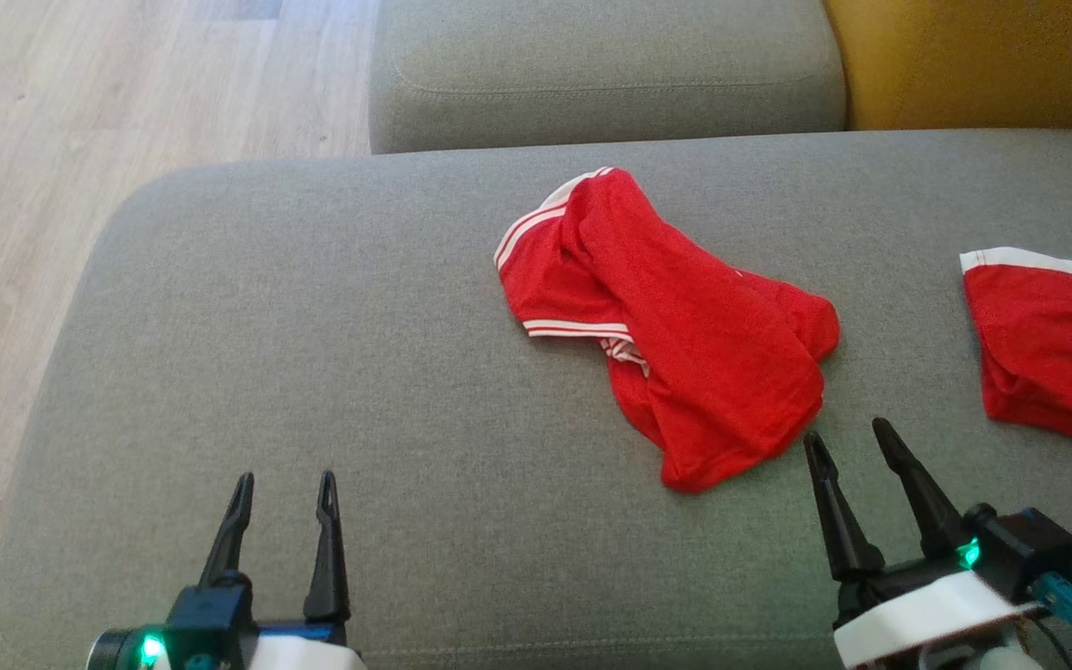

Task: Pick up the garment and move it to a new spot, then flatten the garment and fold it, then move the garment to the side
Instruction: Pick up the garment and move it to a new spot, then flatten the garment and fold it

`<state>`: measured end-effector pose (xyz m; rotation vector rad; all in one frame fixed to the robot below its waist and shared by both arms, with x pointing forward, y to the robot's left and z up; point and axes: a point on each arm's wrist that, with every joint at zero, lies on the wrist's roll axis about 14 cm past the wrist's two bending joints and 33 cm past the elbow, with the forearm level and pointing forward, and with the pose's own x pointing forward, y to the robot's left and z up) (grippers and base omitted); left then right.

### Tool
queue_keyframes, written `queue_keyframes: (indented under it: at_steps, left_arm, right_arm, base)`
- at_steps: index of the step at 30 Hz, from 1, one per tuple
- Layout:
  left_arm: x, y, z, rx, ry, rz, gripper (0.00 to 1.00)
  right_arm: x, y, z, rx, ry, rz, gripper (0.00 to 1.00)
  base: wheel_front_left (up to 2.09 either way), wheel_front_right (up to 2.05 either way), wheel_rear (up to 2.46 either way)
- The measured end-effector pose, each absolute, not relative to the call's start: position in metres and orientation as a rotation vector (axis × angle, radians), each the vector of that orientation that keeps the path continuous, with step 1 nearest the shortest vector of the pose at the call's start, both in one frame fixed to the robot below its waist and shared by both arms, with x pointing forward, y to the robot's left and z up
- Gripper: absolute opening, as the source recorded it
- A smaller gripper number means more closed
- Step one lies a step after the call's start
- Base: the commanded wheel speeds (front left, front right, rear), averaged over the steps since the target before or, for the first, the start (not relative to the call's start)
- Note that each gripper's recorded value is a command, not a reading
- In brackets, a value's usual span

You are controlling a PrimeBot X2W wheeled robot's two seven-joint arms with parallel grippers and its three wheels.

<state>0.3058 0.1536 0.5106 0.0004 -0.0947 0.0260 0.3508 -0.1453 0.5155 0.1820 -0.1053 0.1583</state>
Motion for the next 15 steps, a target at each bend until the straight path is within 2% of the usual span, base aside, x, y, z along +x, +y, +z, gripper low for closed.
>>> queue_keyframes:
  at_steps: [15]
  left_arm:
    - [0.3053, 0.1536, 0.5058, 0.002, -0.079, 0.025, 1.0]
  right_arm:
    - [0.3514, -0.1436, 0.5109, 0.183, -0.09, 0.162, 1.0]
  base:
    - [0.0, 0.0, 0.0]
